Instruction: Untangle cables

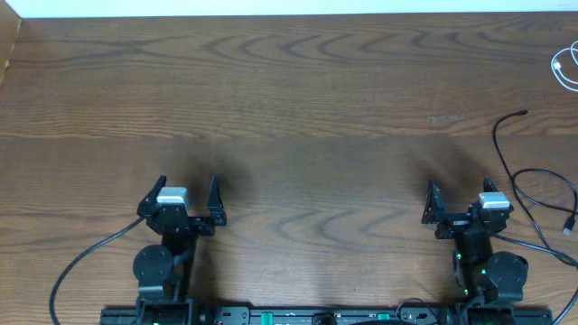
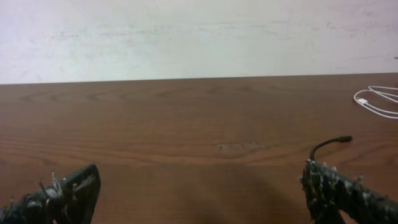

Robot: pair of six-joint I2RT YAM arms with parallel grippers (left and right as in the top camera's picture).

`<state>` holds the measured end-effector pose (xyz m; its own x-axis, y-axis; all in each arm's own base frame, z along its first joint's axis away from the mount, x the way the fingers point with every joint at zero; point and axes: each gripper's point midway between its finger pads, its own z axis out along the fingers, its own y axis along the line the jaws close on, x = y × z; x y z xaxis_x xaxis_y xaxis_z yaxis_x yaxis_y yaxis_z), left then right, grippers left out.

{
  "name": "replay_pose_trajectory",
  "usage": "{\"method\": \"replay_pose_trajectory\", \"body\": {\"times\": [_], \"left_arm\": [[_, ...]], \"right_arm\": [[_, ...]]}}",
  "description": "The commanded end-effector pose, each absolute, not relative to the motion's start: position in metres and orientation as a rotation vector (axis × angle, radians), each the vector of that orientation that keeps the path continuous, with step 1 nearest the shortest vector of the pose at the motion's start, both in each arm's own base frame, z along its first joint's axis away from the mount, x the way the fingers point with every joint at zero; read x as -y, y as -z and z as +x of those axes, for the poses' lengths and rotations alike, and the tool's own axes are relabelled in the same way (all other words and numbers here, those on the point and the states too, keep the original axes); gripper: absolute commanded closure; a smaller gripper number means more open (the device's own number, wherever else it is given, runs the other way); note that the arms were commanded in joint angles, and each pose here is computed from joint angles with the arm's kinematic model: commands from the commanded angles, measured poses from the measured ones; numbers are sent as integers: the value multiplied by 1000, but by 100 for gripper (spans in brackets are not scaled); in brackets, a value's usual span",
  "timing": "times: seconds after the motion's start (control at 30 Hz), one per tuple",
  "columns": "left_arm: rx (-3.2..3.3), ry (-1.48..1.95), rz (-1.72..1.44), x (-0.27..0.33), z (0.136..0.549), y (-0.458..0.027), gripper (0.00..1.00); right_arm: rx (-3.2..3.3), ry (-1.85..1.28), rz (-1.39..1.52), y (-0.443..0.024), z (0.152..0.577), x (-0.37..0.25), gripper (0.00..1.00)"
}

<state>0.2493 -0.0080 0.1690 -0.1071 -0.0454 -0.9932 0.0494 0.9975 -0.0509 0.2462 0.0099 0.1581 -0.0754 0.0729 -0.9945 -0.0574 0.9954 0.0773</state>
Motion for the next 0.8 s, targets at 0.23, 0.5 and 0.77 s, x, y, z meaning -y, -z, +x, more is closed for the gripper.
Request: {"method": "replay_pose_trajectory", "body": {"times": [0.23,0.5,0.77], "left_arm": [[-1715,16,-1,0,244,-139,2],[-1722,15,-4,0,244,-138,2],[-1728,15,-4,0,244,-136,2]], "right_arm": [[-1642,-124,15,-158,246,-12,1],[-1642,-124,15,-158,246,-12,1],[-1642,-124,15,-158,246,-12,1]]}}
